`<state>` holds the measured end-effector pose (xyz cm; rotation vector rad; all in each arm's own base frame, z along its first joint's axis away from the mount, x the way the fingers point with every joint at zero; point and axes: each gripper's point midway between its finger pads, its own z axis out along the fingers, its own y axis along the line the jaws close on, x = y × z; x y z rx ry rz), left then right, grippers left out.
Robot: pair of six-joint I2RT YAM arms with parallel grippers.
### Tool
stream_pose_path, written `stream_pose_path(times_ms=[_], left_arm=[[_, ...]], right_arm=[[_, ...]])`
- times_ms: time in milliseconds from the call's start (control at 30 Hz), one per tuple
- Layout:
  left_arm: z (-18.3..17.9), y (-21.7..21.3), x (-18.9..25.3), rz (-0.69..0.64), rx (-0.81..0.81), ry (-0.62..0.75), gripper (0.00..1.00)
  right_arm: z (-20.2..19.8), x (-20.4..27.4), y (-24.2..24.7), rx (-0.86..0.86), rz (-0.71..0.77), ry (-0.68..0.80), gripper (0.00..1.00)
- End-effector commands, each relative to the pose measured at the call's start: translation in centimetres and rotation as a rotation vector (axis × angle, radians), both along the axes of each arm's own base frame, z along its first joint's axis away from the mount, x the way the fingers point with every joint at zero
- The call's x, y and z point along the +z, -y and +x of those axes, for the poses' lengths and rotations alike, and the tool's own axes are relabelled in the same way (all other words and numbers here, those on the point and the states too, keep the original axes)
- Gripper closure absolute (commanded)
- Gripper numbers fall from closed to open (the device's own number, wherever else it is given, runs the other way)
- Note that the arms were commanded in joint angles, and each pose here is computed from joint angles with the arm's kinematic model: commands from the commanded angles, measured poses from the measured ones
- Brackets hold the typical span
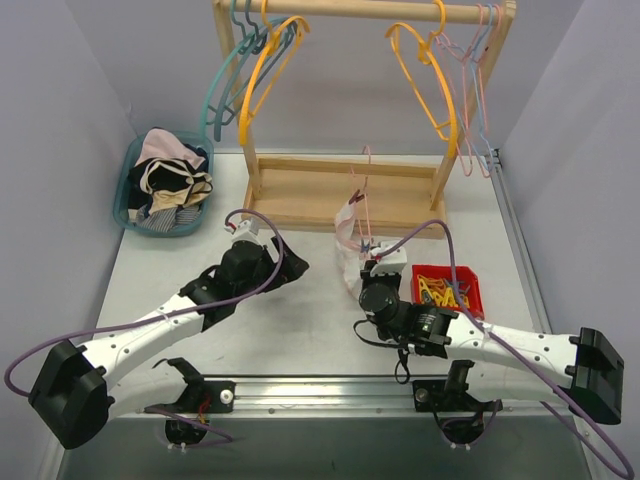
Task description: Remove the underwear clipped to the hanger
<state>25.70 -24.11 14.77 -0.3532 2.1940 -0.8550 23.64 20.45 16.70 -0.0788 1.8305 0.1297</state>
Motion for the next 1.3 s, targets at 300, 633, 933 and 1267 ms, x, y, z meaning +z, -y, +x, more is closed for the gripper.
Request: stream_pose_path(times_ms=[300,633,933,1267], left_arm=[[-0.5,-1.1,0.3,-0.032,0.044,0.007,0.04],[-0.8,-1.9,-0.3,-0.031,0.065,0.0,0.04],[-0.1,-1.4,-0.4,-0.056,0.068,0.001,0.04],[2.0,0.5,0.6,-0.119,0.088,0.013,0.06]], right_arm=[[0.9,-3.1,-4.1,0.144,-0.196,-0.07,1.0],[0.3,-2.8,-8.8,0.278,-0.041,-0.036,1.0],[0.1,-2.2,-8.4,0.294,-0.003,-0.028,1.0],[-0.3,-4.7,-10.1,0.335,0.011,-0.057,1.0]])
